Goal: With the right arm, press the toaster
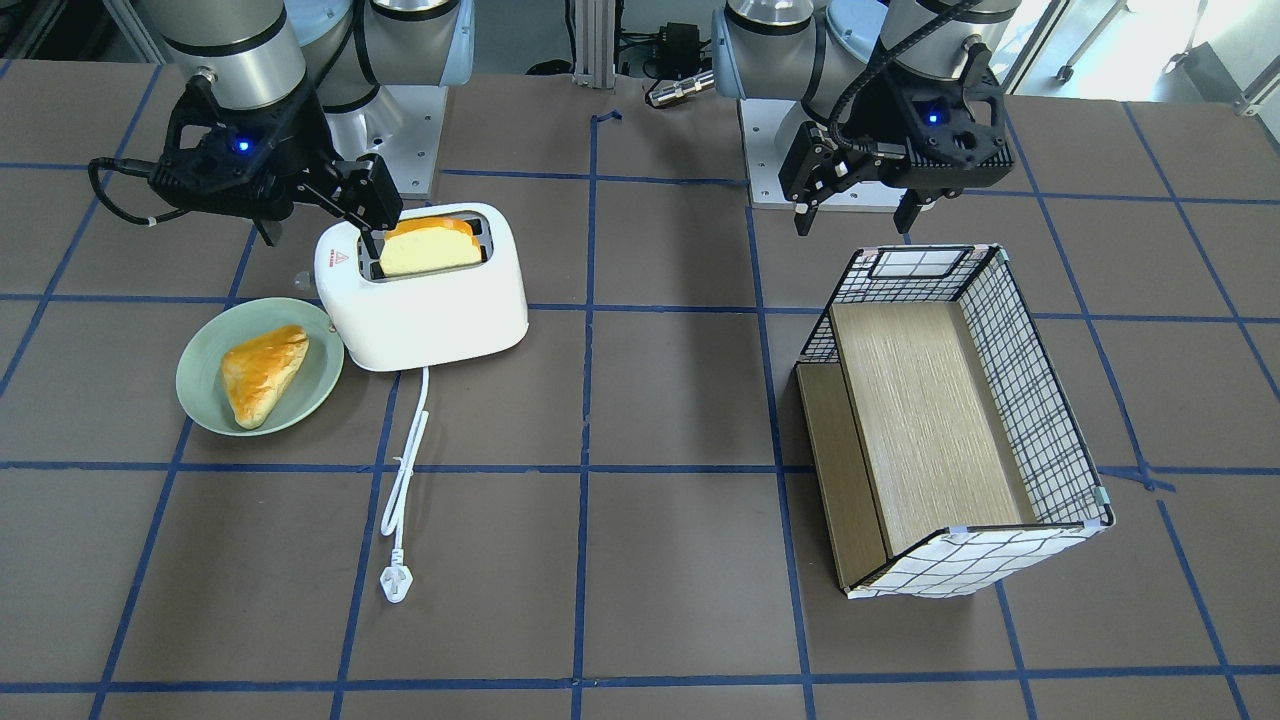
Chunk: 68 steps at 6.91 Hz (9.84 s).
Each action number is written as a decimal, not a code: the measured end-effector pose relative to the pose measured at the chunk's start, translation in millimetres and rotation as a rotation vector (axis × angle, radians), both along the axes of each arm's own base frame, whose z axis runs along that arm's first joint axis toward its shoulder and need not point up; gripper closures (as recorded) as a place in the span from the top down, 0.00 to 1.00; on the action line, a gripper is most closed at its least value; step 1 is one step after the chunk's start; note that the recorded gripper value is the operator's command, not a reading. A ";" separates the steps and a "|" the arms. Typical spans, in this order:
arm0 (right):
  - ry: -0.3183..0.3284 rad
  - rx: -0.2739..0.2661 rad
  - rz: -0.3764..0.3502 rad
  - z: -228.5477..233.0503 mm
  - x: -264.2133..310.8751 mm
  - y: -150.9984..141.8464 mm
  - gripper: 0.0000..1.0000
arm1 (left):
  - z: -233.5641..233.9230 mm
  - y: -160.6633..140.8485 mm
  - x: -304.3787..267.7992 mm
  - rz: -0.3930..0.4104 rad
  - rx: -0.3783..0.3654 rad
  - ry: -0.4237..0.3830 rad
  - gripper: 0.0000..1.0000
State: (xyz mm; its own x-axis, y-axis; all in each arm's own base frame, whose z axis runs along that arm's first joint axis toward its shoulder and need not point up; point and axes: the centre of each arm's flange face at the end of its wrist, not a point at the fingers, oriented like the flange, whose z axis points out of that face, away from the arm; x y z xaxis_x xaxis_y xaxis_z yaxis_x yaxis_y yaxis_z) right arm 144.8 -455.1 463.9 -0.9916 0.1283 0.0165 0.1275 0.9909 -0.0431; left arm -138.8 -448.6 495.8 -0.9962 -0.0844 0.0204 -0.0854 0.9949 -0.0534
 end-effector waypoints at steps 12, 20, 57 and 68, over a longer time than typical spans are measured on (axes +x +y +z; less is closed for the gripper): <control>-0.012 0.055 0.081 -4.0 -77.9 -12.0 0.00 | 0.1 0.0 -0.1 0.000 0.000 0.001 1.00; -0.287 0.257 0.139 -105.4 -145.8 18.7 0.00 | -0.1 0.0 0.0 0.000 0.000 0.000 1.00; -0.101 0.109 0.038 -48.9 -170.9 -3.1 1.00 | -0.1 0.0 0.0 0.000 0.000 0.000 1.00; -0.010 -0.025 0.004 19.4 -5.2 1.6 1.00 | -0.1 0.0 0.0 0.000 0.000 0.000 1.00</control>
